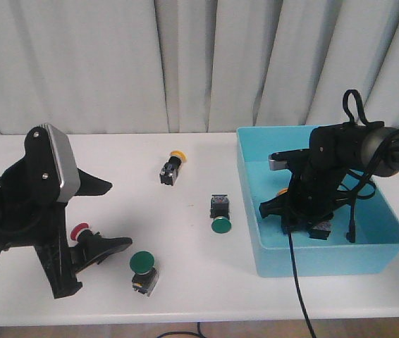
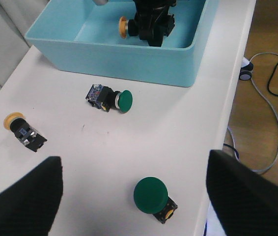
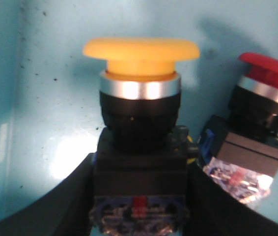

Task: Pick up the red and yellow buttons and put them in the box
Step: 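Lower the yellow button into the blue box beside the red one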

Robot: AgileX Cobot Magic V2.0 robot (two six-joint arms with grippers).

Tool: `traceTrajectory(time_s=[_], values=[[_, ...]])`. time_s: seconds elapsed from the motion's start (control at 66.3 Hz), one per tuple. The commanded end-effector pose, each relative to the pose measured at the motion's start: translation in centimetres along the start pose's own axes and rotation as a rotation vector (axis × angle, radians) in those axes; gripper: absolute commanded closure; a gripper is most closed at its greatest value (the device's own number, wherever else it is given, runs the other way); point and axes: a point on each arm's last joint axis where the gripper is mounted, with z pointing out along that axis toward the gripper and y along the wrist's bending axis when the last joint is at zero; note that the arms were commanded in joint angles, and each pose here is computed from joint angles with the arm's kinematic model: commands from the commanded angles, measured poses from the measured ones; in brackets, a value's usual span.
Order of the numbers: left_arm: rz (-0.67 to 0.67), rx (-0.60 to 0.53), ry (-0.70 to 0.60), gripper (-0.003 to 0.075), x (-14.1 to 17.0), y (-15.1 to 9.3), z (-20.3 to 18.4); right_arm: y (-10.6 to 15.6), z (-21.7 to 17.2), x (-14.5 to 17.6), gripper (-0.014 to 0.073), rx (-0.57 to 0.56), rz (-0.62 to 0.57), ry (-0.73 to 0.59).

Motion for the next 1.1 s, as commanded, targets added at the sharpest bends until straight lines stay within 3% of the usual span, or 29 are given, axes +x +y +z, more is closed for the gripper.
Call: traceTrajectory(time_s=[0.0,0.136,0.392,0.543,0.845,1.086], values=[[-0.023,-0.032,-0.052,0.0141,-1.1,0.3,-0.7,-0.2,-2.8,-1.1,0.0347,0.005,-0.001,-0.102],[-0.024,-0.032,-0.053,0.0141,-1.1,0.3,-0.7,-0.2,-2.7,-1.1,0.0317,0.004,0.0,-0.097],[-0.026,-0.03,-0.053,0.0141,-1.1,0.3,-0.7,-0.2,-2.8,-1.1,0.0164,0.005,-0.002,-0.103],[-0.026,-0.029,-0.053,0.0141,-1.1,0.3,-0.7,-0.2,-3.6,-1.3,0.0153,0.009,-0.02,-0.108],[-0.025,-0.028,-0.053,0.0141,-1.1,0.3,-0.7,0.2,-13.6,0.8,0.0187,-0.001,-0.022,-0.18],[-0.027,-0.026,-0.054,0.0141,-1.2,0.3,-0.7,2.1,-24.7,5.7,0.0215,-0.014,-0.093,-0.428]])
